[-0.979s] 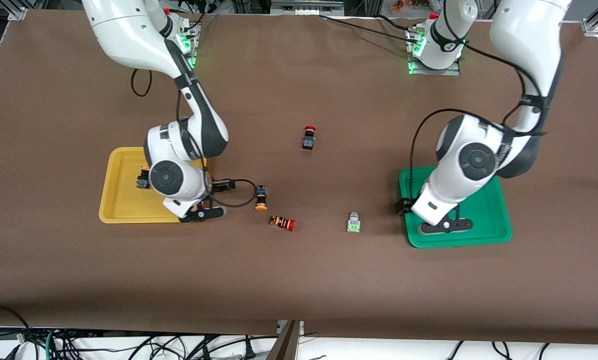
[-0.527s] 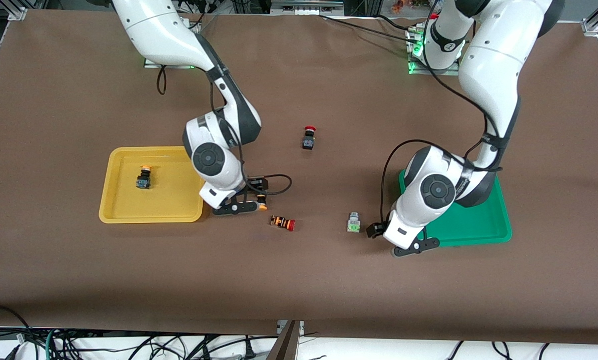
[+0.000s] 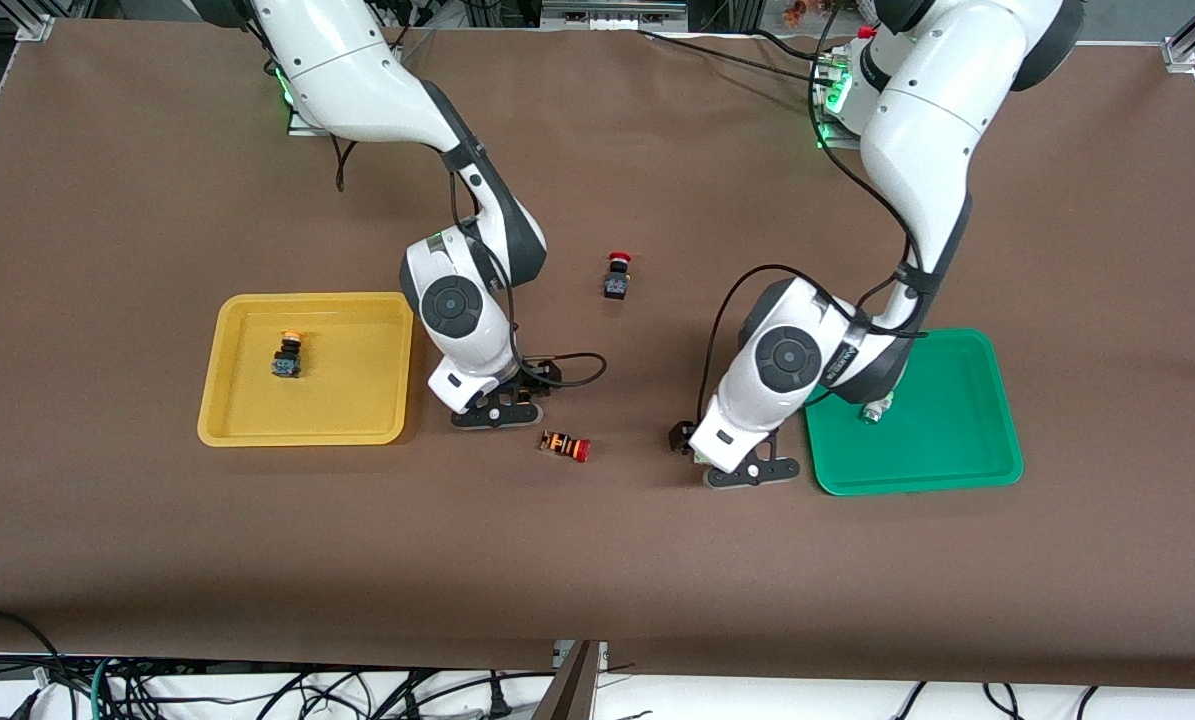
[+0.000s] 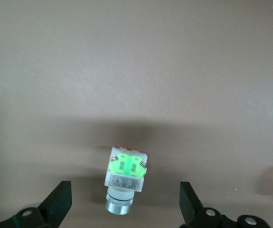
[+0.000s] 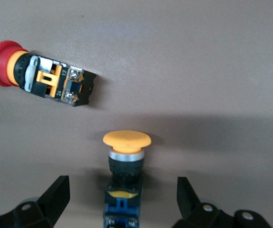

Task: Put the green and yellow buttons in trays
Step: 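Carry the held buttons over the yellow and green trays with both grippers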

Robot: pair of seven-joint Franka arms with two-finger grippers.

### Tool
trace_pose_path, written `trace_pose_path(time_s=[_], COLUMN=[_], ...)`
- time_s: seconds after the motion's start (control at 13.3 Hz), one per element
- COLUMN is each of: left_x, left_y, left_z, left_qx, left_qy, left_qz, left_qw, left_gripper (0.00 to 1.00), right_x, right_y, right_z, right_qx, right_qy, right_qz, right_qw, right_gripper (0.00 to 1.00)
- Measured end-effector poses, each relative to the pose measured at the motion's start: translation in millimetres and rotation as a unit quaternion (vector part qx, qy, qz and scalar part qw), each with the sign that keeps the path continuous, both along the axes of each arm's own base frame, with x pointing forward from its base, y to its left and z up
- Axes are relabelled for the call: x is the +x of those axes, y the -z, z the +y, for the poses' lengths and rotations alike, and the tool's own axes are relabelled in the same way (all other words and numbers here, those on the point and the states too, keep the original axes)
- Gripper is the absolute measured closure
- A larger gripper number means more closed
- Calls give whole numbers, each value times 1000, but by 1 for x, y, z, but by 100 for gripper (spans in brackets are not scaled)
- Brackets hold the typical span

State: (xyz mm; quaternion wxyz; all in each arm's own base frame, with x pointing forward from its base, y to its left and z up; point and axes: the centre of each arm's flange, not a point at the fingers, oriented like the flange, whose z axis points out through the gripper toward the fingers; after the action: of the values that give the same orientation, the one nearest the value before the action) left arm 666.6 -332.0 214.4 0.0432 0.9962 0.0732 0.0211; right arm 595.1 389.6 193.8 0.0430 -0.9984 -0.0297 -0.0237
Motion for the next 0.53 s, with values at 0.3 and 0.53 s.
trace_pose_path(time_s=[0.3, 0.53], left_x=[-1, -1], left_y=[25, 30], left_z=[2, 2], left_qx=[23, 22], left_qy=[20, 23], left_qz=[-8, -12], left_qw=[1000, 999], left_gripper=[0, 33], right_x=[4, 8], right_y=[2, -2], right_z=[0, -2], right_qx=[2, 2], right_qy=[2, 5], right_qz=[-7, -8], right_qw=[1000, 1000], right_gripper=[45, 68])
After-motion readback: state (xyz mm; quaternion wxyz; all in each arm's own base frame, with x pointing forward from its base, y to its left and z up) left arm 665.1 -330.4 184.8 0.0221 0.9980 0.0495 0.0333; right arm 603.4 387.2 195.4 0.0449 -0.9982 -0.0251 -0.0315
